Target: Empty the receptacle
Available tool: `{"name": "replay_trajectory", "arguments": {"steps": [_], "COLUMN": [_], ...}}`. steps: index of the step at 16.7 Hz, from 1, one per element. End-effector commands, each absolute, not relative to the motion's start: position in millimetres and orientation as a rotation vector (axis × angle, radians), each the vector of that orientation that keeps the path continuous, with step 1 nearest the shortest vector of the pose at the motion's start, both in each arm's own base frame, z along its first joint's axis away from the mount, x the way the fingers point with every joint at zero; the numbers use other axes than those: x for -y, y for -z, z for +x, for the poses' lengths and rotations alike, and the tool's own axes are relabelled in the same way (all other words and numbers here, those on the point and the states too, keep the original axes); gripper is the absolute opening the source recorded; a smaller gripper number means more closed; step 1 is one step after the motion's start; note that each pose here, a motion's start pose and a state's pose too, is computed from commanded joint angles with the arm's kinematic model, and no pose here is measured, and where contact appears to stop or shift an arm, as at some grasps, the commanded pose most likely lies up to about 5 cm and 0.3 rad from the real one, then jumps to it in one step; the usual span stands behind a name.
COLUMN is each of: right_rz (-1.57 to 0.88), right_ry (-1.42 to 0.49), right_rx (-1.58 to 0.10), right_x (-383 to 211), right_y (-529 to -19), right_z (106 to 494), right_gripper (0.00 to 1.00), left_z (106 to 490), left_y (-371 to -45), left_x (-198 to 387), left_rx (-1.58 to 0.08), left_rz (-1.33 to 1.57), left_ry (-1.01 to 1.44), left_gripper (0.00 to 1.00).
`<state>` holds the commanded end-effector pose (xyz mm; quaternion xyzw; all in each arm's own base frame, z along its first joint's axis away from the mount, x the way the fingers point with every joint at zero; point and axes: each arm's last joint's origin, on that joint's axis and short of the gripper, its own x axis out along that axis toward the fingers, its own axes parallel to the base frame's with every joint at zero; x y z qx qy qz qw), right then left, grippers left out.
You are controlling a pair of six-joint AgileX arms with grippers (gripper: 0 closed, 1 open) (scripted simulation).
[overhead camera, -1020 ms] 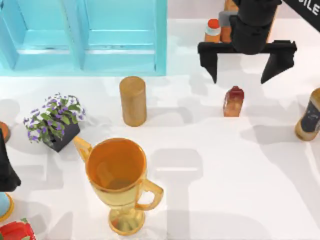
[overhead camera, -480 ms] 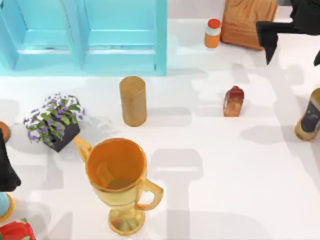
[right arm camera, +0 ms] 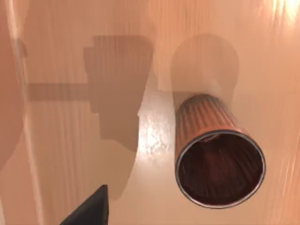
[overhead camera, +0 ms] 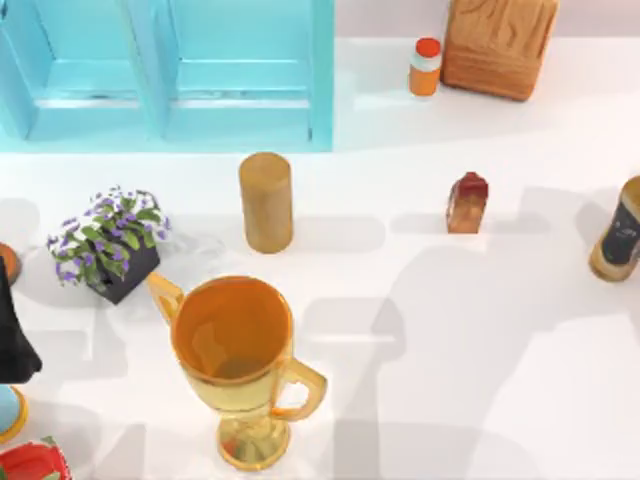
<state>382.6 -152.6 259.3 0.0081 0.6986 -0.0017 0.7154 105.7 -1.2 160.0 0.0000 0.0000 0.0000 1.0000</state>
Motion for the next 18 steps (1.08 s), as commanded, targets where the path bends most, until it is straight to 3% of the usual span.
{"name": "replay_trajectory", "arguments": {"steps": [3,10,18], "right_rz": [0.010,0.010,0.009], "right_ry": [0.004,0.004,0.004], "right_rx": [-1.569,-1.573,-1.571], "right_x": [176.3,177.8,177.6], "right_y": [-259.3,-254.7,-182.4], "right_z": [358.7,358.6,360.1], "right_gripper": [1.00,1.00,1.00], "left_z": [105.7,105.7,105.7], "left_y": [-160.0,-160.0,-160.0], "left_x": [1.2,1.2,1.2], "left_rx": [0.000,0.000,0.000], "left_rz": [0.000,0.000,0.000], "left_ry": [0.000,0.000,0.000], "left_gripper": [1.00,1.00,1.00]}}
